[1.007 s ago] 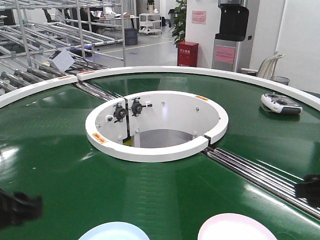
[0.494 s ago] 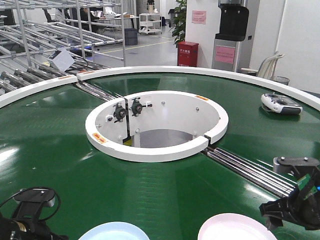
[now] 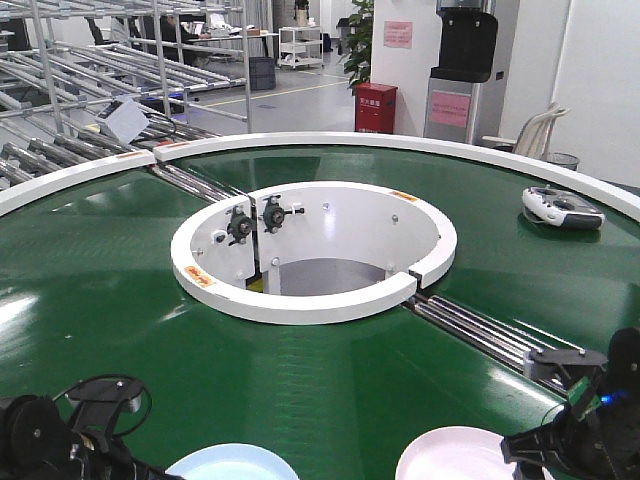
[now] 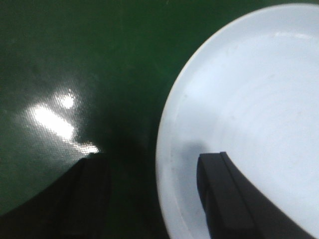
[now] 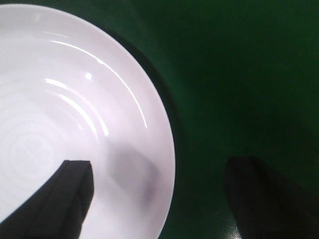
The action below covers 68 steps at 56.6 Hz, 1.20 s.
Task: Grab plate from conveyor and place on tray
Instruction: 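Lower left gripper to blue plate rim and right gripper to pink plate rim, then close both grippers on the plate rims and lift the plates upright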
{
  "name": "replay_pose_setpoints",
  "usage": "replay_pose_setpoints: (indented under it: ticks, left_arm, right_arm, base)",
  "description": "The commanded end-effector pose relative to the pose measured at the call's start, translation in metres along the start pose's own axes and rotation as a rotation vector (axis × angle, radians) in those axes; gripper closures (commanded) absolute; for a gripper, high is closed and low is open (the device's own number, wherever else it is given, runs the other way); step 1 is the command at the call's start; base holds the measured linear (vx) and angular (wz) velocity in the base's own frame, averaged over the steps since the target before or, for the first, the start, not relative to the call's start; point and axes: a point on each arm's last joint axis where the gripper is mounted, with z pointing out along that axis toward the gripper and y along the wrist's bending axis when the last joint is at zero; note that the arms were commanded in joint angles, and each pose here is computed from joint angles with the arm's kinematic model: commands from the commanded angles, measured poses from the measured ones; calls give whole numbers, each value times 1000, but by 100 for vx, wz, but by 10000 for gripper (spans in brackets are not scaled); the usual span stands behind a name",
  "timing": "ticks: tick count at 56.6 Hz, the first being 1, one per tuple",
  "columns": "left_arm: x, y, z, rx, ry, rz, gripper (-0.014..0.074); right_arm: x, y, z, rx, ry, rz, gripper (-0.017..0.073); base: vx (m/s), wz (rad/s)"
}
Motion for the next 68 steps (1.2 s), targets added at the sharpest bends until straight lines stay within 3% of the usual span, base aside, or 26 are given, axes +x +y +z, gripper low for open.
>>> replay_pose_setpoints:
  ticks: [1,10,17,23,31,33,49,68]
  left_arm:
    - [-14,-5,-10,13,-84,0,91]
    - [-12,-4,-1,8,-65,-3,94]
    - [-11,-3,3,6,-56,-5,141]
    - [-11,-3,3,6,-56,-5,270]
    - [-11,-3,3,6,-53,-5,559]
    - [-11,-3,3,6,-53,-5,603]
    - [-20,-8,-28,21,-162,4,602]
    - [-25,-21,-130,72,-462,38,601]
  right_arm:
    - [-12,1,-9,3,-74,-27,-14]
    - [-11,0,8,6,-36,-27,29]
    - [-10,0,14,6,-20,-26,144]
    - [-10,0,14,5,-17,-26,321]
    - [-9,0,14,4,-9,-26,576]
    - [-9,0,14,3,-9,-24,575]
    - [-12,2,-15,2,-88,-25,571]
    - [-2,6,-122,-7,-374,-19,571]
  base:
    - [0,0]
    - [0,0]
    - [0,0]
    - [0,0]
    - [0,0]
    - [0,0]
    - [0,0]
    - [0,0]
